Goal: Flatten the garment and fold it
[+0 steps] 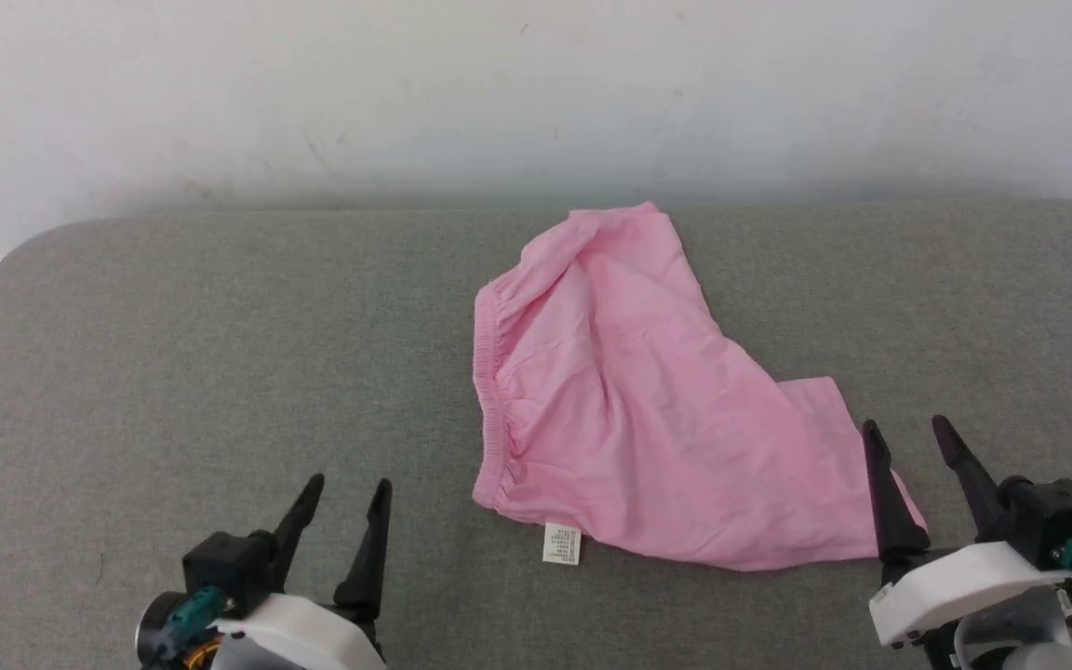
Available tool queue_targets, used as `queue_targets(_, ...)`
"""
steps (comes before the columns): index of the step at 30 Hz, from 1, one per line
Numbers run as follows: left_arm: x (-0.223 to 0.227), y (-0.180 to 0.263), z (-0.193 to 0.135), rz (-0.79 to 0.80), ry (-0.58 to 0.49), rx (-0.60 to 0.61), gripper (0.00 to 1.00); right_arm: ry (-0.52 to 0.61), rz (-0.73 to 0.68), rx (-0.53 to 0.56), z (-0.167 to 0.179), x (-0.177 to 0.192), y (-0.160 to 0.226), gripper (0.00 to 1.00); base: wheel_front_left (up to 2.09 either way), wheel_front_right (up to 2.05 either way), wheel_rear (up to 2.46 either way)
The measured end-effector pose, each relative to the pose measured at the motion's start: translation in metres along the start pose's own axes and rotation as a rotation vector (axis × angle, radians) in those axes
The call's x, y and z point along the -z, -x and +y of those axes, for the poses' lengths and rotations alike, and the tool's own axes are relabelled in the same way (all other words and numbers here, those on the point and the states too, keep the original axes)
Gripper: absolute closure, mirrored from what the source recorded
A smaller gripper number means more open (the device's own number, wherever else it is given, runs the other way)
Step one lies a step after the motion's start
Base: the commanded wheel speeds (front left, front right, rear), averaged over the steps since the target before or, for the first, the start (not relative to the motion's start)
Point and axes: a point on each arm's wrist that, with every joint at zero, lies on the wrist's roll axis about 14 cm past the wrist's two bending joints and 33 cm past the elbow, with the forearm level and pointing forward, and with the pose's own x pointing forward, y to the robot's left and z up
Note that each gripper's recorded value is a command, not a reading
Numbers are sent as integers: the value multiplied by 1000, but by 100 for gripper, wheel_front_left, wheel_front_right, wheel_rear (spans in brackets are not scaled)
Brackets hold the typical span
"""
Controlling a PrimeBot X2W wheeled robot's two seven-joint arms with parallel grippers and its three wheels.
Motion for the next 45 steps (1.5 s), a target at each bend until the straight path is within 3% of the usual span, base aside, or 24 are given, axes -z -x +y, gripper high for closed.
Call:
queue_targets(12,57,-10,-55,363,62,181,0,-18,70,-3,1,24,-2,0,0,0,0)
queue_targets(30,109,-44,-40,548,-26,89,0,-19,130,74,-24,46,-3,0,0,0,0)
queue_targets(31,111,-44,-40,567,-30,88,7,-18,131,76,-25,47,-4,0,0,0,0)
queue_targets(32,114,-44,-40,585,-30,87,54,-18,131,77,-25,47,-5,0,0,0,0)
queue_targets(33,115,-44,-40,598,-31,89,91,-18,135,79,-26,48,-5,0,0,0,0)
queue_targets(34,116,-45,-41,606,-32,93,100,-18,134,81,-27,49,-5,0,0,0,0)
queue_targets(42,108,-39,-49,594,-12,110,100,2,130,86,-29,45,-4,0,0,0,0)
queue_targets(45,100,-34,-51,541,-1,109,100,2,207,86,-29,53,-1,0,0,0,0)
